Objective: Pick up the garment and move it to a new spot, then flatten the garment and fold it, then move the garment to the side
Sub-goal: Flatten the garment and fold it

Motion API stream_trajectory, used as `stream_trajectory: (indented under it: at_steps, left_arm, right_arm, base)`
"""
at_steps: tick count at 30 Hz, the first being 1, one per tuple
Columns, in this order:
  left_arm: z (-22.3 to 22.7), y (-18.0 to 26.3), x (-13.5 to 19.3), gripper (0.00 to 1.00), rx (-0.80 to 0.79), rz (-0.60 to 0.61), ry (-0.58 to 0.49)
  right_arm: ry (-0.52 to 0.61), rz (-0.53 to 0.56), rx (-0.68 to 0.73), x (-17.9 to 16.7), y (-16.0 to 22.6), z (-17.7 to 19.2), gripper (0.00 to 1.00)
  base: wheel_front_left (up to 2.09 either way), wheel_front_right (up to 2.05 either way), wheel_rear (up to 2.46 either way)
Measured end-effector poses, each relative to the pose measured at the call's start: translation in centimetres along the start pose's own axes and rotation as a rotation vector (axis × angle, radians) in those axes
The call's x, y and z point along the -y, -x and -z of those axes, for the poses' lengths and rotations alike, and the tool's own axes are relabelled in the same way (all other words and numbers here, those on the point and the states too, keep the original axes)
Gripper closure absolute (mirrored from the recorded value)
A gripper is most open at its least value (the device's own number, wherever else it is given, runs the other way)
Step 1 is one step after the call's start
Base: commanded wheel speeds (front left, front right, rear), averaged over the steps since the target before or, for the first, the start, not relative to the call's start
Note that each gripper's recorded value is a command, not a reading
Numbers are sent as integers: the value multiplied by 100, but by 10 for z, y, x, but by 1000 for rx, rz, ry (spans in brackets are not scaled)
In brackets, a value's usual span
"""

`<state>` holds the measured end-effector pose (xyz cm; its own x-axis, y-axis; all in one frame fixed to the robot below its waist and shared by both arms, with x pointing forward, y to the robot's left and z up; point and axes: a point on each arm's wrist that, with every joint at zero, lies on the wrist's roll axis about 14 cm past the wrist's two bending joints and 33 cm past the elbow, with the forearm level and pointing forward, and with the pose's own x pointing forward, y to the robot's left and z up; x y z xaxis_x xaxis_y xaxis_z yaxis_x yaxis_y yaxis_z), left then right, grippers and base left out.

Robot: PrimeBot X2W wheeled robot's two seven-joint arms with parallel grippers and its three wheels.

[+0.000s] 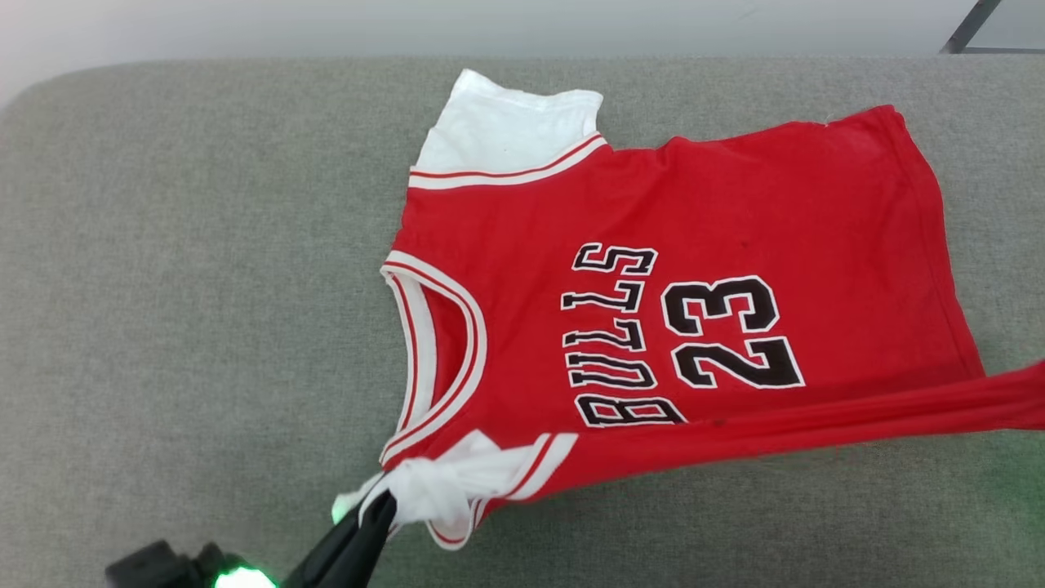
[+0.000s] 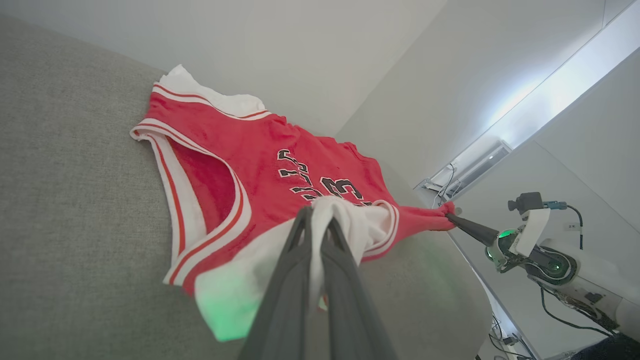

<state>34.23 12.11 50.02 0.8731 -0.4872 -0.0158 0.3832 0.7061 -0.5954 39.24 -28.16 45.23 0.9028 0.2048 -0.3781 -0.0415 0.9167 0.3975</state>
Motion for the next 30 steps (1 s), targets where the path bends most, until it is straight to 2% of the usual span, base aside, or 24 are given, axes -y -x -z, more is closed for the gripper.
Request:
stream_trajectory:
  at_steps: [11,19,30]
  left_arm:
    - [-22,-46,-11,100,17,69,-105]
    - [-15,-78,-21,100,-42,82,-97]
    - [13,-95,-54,100,-108,-12,-40]
  right_arm:
    - [-11,-52,13,-28,-34,-13,100]
    - [-1,-52,-6,-37,-59,-20,100]
    - [-33,24,-73,-19,-80,15,100]
  base:
    - [0,0,0]
    - [0,0,0]
    - [0,0,0]
